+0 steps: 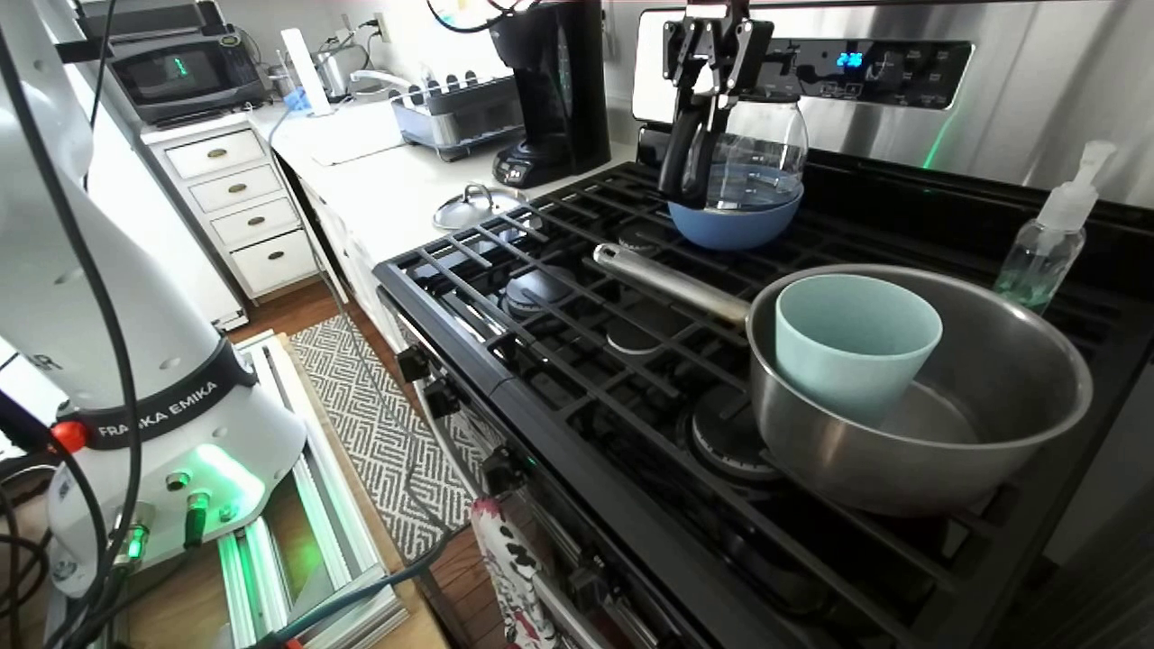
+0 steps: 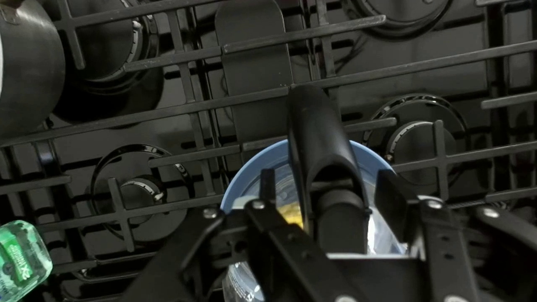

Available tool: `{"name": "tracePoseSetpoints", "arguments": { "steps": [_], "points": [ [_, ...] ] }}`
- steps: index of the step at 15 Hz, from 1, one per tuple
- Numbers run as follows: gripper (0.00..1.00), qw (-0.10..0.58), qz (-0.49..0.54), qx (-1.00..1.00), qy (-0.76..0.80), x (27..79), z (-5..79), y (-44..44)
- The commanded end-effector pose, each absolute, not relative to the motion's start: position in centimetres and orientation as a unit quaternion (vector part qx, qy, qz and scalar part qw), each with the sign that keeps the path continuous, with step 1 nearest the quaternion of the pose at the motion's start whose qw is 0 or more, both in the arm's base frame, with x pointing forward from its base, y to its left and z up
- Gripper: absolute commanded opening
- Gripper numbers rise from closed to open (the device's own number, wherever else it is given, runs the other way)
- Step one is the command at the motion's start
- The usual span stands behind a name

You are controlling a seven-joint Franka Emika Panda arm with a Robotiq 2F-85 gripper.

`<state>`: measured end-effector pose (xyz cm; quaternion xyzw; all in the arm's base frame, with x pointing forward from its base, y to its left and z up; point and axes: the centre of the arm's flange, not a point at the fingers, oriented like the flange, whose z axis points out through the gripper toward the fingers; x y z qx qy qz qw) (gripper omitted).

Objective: Put the glass coffee pot on the stove

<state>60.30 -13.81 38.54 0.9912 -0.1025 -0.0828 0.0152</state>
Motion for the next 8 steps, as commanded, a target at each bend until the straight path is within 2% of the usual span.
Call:
{"name": "tracePoseSetpoints", "arguments": {
  "steps": [1,4,5,8],
  "points": [
    [0.34,0.007,-0.091,0.989,-0.116,61.77,39.00,-13.99],
    [0.12,0.009,-0.090,0.989,-0.116,62.23,39.07,-14.14],
    [0.08,0.009,-0.090,0.989,-0.116,62.32,39.13,-14.11],
    [0.08,0.014,-0.087,0.990,-0.110,62.02,39.20,-13.94]
  ]
}}
